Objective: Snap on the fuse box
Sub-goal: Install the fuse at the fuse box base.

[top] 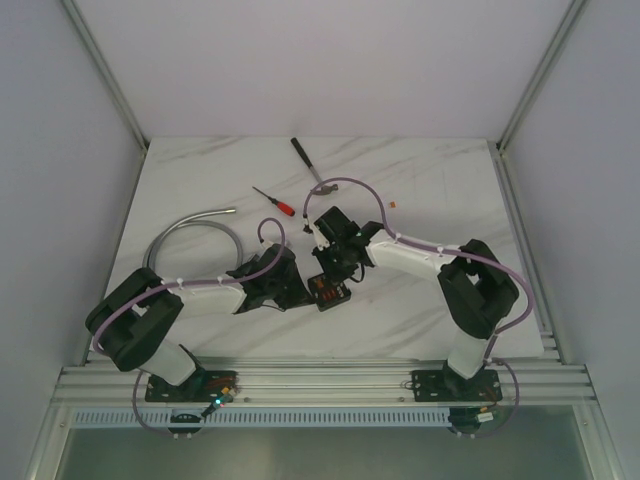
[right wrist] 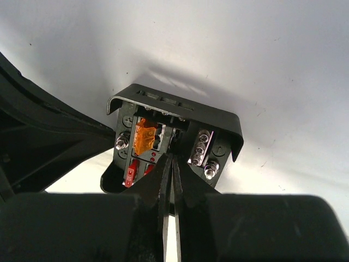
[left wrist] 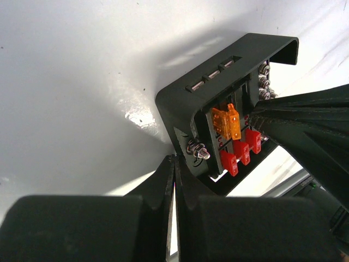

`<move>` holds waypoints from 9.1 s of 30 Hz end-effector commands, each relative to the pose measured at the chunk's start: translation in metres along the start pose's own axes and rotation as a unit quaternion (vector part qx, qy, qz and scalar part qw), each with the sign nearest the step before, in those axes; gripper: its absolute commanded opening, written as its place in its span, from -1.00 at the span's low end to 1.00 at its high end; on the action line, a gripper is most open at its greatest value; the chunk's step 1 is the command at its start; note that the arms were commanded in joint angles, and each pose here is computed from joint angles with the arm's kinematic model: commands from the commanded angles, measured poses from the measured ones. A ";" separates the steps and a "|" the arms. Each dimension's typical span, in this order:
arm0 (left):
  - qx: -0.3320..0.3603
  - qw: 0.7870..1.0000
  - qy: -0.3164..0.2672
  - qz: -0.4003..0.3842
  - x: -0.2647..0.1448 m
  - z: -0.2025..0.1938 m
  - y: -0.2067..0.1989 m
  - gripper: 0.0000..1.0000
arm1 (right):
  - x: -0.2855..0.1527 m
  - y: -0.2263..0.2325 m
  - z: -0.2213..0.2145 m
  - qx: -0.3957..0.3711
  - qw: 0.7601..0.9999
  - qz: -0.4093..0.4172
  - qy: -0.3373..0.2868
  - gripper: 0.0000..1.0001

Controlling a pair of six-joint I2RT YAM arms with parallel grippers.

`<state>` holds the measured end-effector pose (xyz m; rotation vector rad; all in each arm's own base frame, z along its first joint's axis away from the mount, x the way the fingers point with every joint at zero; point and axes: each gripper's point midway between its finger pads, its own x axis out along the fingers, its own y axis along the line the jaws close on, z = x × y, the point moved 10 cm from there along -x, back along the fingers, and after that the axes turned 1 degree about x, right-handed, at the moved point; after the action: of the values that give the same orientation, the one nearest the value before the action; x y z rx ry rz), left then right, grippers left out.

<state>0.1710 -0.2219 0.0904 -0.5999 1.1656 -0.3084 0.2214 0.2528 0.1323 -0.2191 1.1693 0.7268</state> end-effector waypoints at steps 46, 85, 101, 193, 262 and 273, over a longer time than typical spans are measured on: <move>0.003 1.000 -0.003 0.008 -0.001 -0.001 0.003 -0.83 | 0.004 0.009 0.009 -0.006 1.000 0.003 -0.025 -0.33; -0.007 1.000 -0.020 0.009 -0.006 0.001 0.004 -0.75 | -0.022 -0.001 0.009 -0.006 0.997 -0.069 -0.042 -0.39; -0.029 0.998 -0.058 0.003 -0.012 0.019 0.006 -0.25 | -0.016 0.011 0.018 0.008 0.998 -0.010 -0.056 -0.29; -0.050 0.997 -0.058 -0.002 0.014 0.036 -0.001 0.09 | -0.014 -0.006 0.002 0.020 0.996 -0.081 -0.033 -0.47; -0.053 0.997 -0.054 -0.003 0.015 0.035 -0.001 0.08 | 0.002 -0.011 -0.013 0.042 0.994 -0.100 0.033 -0.78; -0.054 0.997 -0.052 -0.001 0.015 0.034 0.000 0.08 | 0.001 -0.016 -0.014 0.045 0.993 -0.103 0.034 -0.80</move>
<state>0.2092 -0.2230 0.0967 -0.7239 1.0558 -0.2467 0.2243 0.2509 0.1401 -0.1904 1.1350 0.5781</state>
